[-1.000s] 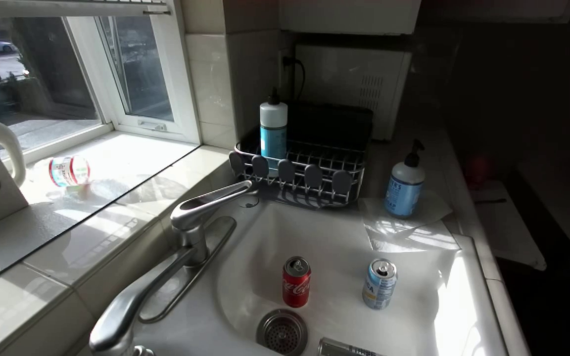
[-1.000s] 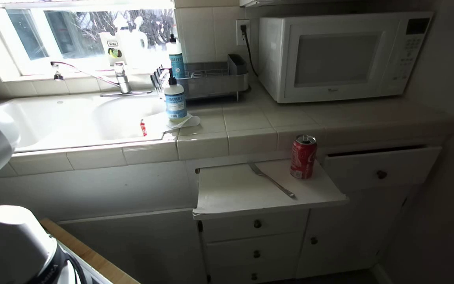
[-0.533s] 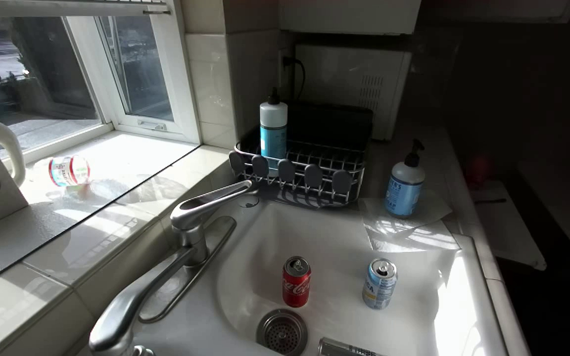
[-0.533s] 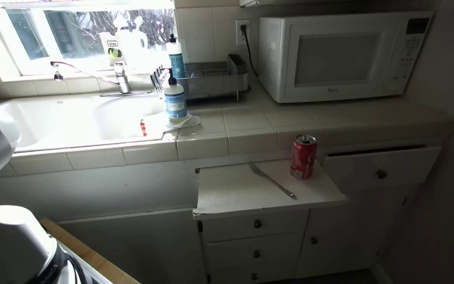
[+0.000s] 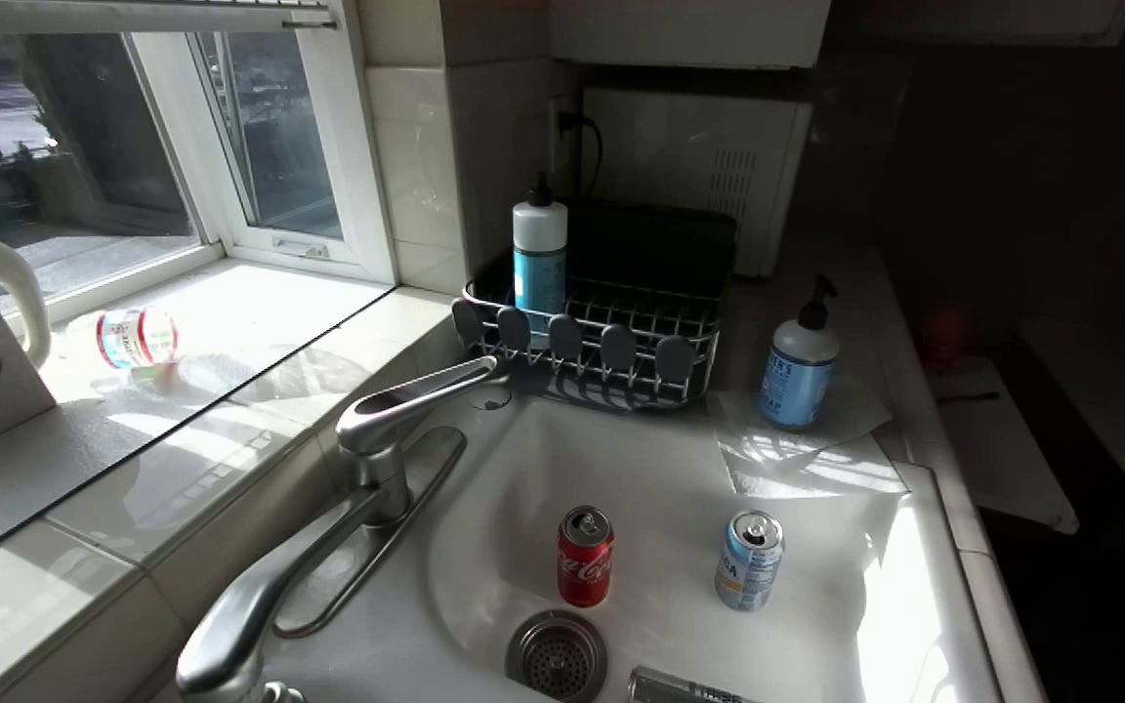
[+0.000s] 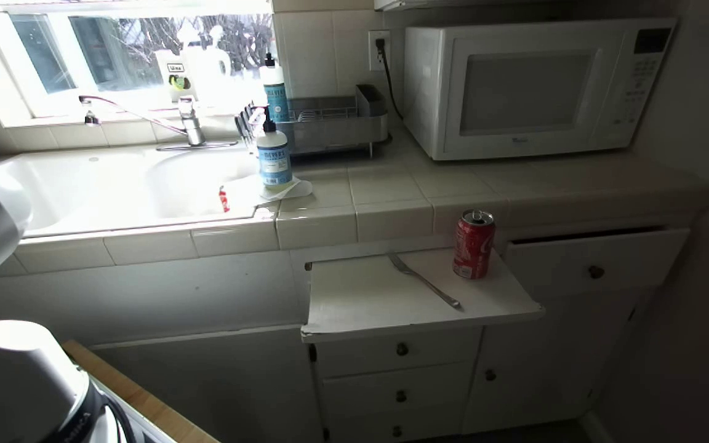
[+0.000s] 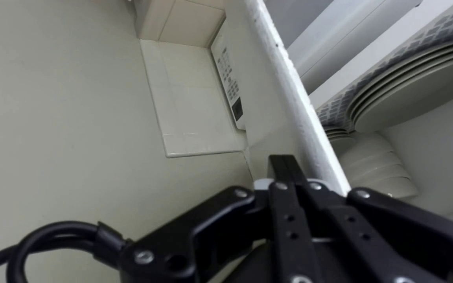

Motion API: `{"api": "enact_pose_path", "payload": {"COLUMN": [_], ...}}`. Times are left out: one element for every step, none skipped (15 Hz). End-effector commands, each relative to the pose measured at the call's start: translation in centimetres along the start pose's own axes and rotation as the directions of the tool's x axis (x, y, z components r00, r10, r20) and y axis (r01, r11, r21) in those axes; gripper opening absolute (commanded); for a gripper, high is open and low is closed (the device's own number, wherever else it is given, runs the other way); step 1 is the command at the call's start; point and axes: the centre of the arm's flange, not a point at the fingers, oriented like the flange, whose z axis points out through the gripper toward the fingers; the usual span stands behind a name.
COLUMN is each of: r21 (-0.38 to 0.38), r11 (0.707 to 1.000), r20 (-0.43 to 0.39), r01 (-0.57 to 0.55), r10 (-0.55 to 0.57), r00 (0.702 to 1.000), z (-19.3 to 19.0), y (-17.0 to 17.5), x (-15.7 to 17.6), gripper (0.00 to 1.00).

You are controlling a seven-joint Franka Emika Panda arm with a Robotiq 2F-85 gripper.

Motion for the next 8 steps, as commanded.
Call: {"api": "enact_pose_path", "payload": {"r21": [0.106,0.13,0.154,0.175,0.193,0.209,0.22,0.233], "r11": [0.994,0.991,0.987,0.984,0.98,0.977,0.975,0.972], "r20": [0.01,0.017,0.034,0.055,0.079,0.104,0.127,0.154], "r01": [-0.032,-0.038,-0.04,-0.041,-0.04,-0.039,-0.039,-0.038], "r10": [0.031,0.036,0.035,0.032,0.025,0.018,0.011,0.002], "r00": [0.999,0.999,0.999,0.998,0.997,0.994,0.992,0.988], "z": [0.6,1.1,1.7,2.2,2.7,3.2,3.7,4.2], "y": [-0.7,-1.1,-1.6,-2.0,-2.5,-3.1,-3.5,-4.0], "x": [-0.2,-0.3,-0.6,-0.9,-1.4,-1.7,-2.1,-2.5], "gripper": [0.0,0.0,0.0,0.0,0.0,0.0,0.0,0.0]}}
